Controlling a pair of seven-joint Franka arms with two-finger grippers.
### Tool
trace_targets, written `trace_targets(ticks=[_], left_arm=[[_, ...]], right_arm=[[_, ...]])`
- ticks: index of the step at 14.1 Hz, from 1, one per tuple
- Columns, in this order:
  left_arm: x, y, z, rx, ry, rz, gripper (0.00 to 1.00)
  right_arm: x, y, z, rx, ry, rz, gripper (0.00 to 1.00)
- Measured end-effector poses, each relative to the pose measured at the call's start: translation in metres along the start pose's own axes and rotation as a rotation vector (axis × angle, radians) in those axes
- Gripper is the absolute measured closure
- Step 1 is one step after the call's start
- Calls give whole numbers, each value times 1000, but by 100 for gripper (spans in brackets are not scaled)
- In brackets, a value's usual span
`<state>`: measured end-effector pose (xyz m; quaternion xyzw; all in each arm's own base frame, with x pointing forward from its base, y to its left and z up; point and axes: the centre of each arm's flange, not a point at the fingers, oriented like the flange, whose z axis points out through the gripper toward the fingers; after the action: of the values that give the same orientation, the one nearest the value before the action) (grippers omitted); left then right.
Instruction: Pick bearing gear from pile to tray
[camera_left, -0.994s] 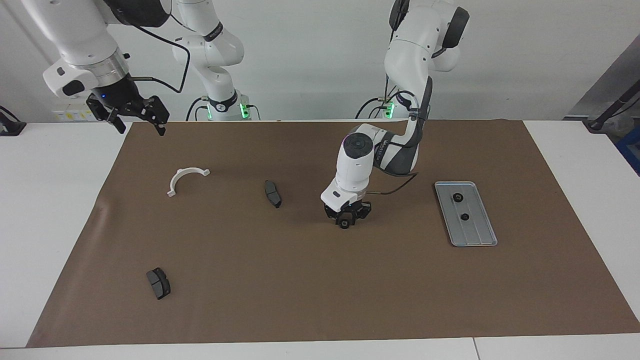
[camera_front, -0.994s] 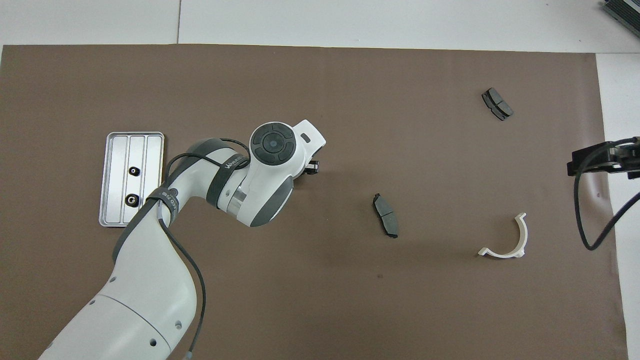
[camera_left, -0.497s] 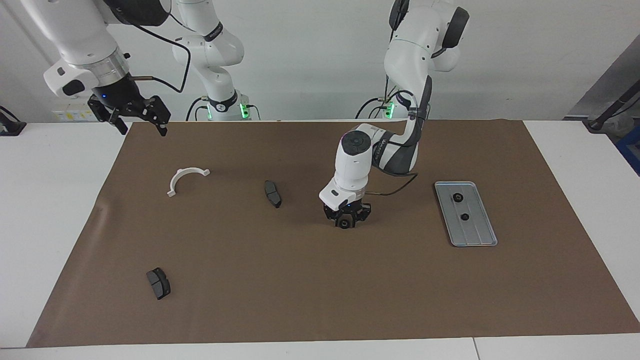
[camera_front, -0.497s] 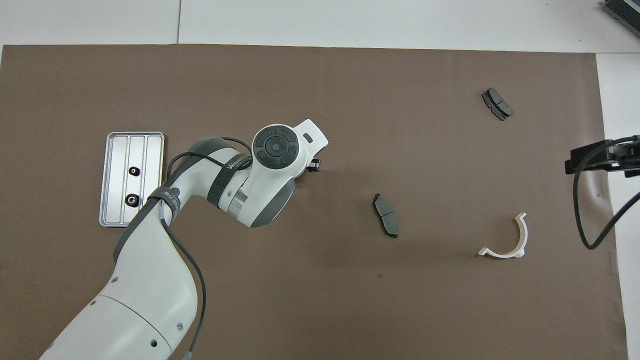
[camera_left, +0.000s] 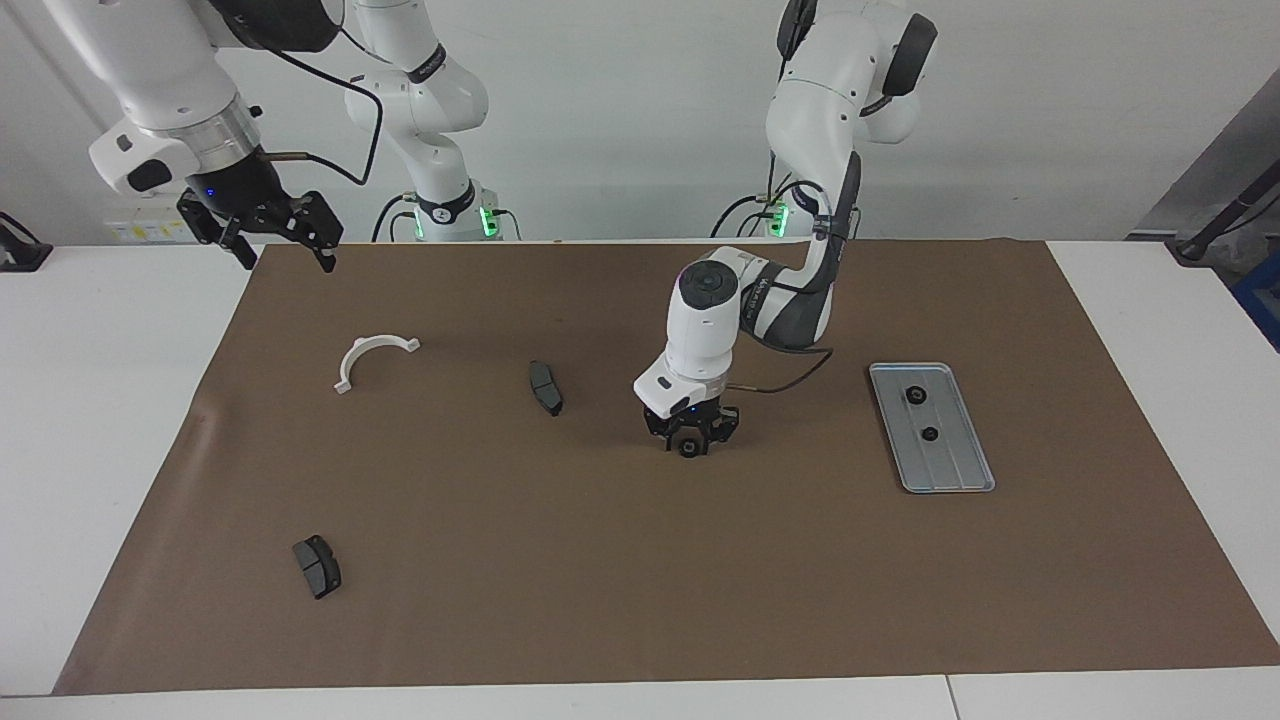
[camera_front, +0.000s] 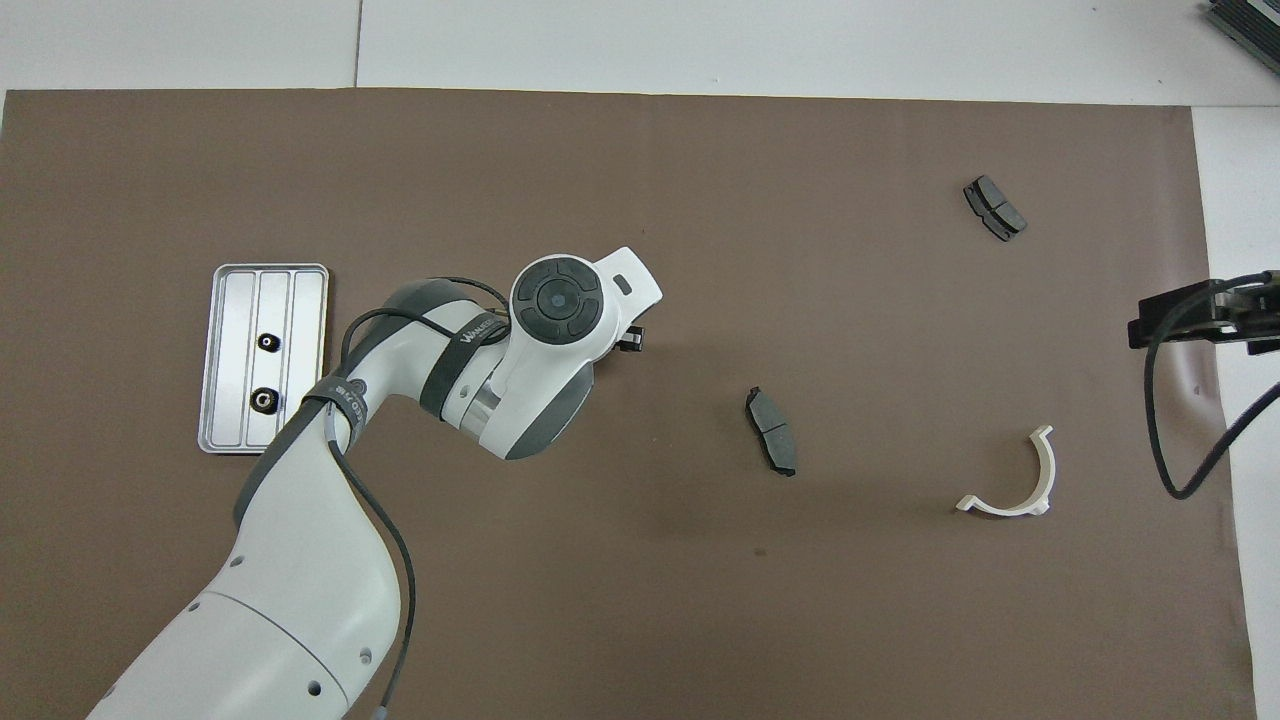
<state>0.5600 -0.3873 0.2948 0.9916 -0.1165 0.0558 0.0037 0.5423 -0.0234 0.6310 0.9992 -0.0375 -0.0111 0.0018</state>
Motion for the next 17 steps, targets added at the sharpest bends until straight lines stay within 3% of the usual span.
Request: trace_targets(ticks=[7,14,16,17], left_arm=[[-5,5,0,1,-4,18,42],[-9,6,-2,2,-8,22,57],[-9,7,-3,2,-8,23,68],[-9,7,-3,2,-8,23,68]], right_arm=[[0,0,0,0,0,0,0],[0,0,0,0,0,0,0],[0,0,0,0,0,0,0],[0,0,0,0,0,0,0]])
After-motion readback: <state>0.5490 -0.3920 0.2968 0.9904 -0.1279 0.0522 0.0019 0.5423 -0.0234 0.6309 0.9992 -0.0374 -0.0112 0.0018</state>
